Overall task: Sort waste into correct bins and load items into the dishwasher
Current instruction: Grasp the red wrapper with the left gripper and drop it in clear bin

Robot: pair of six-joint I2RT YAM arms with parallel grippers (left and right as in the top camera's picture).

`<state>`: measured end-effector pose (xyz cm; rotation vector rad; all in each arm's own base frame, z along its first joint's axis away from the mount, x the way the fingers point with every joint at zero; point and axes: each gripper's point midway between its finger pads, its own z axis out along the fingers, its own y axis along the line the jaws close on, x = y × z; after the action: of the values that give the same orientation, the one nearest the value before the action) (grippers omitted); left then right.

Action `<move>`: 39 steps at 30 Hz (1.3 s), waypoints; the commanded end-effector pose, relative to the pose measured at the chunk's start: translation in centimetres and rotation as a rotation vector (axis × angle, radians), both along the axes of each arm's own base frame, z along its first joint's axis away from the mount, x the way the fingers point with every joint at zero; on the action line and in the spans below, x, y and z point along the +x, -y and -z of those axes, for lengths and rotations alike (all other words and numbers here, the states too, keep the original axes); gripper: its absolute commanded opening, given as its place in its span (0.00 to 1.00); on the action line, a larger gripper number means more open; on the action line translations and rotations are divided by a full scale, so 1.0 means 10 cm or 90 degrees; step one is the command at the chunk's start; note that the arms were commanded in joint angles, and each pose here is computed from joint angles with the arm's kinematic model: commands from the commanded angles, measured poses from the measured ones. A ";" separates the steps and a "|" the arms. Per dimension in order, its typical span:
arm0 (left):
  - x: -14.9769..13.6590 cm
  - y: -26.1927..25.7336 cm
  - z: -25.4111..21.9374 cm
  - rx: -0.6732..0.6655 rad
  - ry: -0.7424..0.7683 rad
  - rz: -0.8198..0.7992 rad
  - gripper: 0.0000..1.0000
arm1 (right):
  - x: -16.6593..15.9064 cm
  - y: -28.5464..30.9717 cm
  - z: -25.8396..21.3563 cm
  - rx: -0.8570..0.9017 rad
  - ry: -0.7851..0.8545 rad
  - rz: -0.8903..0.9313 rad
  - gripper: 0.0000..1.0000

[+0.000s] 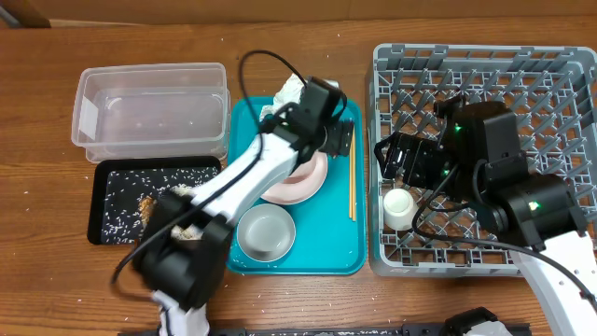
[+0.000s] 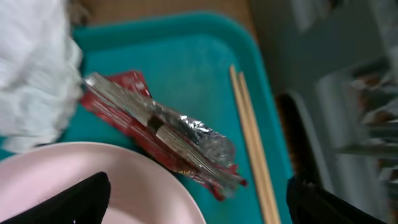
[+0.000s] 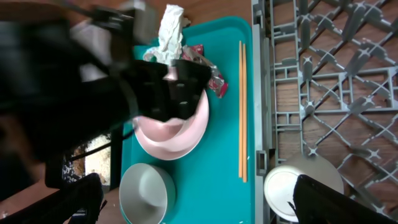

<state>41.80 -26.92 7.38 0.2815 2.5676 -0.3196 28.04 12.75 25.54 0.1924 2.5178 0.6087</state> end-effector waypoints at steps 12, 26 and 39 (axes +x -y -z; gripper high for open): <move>0.23 0.15 0.18 -0.009 -0.002 0.007 0.24 | 0.03 -0.03 0.07 -0.006 -0.021 -0.004 1.00; 0.34 -0.56 -1.17 0.016 0.031 -0.147 0.04 | 0.01 -0.02 0.09 -0.008 -0.028 -0.004 1.00; 0.07 -2.69 -1.07 0.105 -0.105 -0.522 0.05 | 0.01 -0.02 0.09 -0.008 -0.028 -0.004 1.00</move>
<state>42.34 -2.23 19.70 -0.6155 2.6106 0.1889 28.09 12.75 24.10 0.2067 2.5789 0.5860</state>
